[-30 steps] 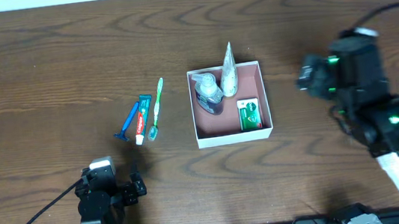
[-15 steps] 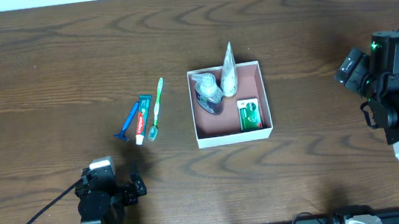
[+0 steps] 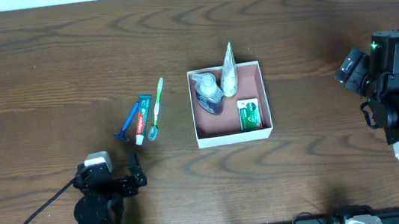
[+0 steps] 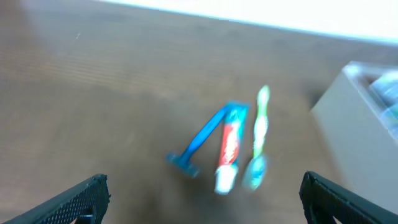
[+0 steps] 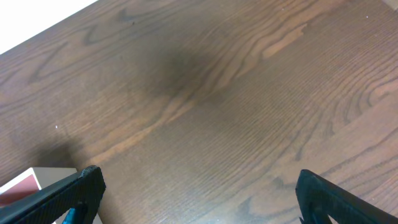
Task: Pack container
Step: 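Reach the left gripper to the blue razor and grasp it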
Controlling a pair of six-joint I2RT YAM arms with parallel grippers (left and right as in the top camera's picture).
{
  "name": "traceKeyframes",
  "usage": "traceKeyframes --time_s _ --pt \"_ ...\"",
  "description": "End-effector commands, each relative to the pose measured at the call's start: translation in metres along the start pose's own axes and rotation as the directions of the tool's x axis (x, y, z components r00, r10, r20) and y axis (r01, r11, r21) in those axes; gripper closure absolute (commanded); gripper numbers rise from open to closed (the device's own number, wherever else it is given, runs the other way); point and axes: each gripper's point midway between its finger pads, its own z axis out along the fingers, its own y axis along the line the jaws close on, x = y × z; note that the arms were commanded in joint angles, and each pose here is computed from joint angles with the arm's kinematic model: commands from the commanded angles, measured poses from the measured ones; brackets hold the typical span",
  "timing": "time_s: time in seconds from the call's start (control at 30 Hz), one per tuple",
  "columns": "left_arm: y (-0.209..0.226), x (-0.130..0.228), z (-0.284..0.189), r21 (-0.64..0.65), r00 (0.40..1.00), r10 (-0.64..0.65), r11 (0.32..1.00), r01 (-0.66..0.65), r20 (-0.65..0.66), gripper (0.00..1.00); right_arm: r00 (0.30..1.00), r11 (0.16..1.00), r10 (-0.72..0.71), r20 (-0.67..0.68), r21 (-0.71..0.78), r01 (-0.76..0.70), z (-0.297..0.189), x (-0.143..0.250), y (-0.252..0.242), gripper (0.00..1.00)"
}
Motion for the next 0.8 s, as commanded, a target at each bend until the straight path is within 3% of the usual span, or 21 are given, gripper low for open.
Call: traceKeyframes --time_s 0.0,0.17,0.33,0.53,0.63,0.77 --pt "-0.009 -0.016 -0.005 0.046 0.999 -0.045 0.998 0.043 0.03 0.02 1.0 1.0 0.002 0.011 0.018 -0.002 -0.001 -0.004 -0.004 0.01" --pt "-0.01 -0.026 0.0 0.012 0.991 -0.107 0.994 0.109 -0.083 0.02 1.0 1.0 0.002 0.011 0.018 -0.002 -0.001 -0.004 -0.004 0.01" --pt "-0.014 -0.048 0.023 -0.017 0.953 0.01 1.0 -0.016 -0.304 0.02 1.0 1.0 0.002 0.011 0.018 -0.002 -0.001 -0.004 -0.004 0.01" --pt "-0.014 -0.058 0.076 0.014 0.781 0.126 0.989 -0.149 -0.612 0.02 1.0 1.0 0.002 0.011 0.018 -0.002 -0.001 -0.004 -0.004 0.01" --pt "-0.009 -0.058 0.1 0.013 0.702 0.124 0.987 -0.162 -0.701 0.02 1.0 1.0 0.002 0.011 0.018 -0.002 -0.001 -0.004 -0.004 0.01" --pt "-0.003 -0.05 0.122 0.002 0.648 0.116 0.985 -0.174 -0.753 0.02 1.0 1.0 0.002 0.011 0.018 -0.002 -0.001 -0.004 -0.004 0.01"
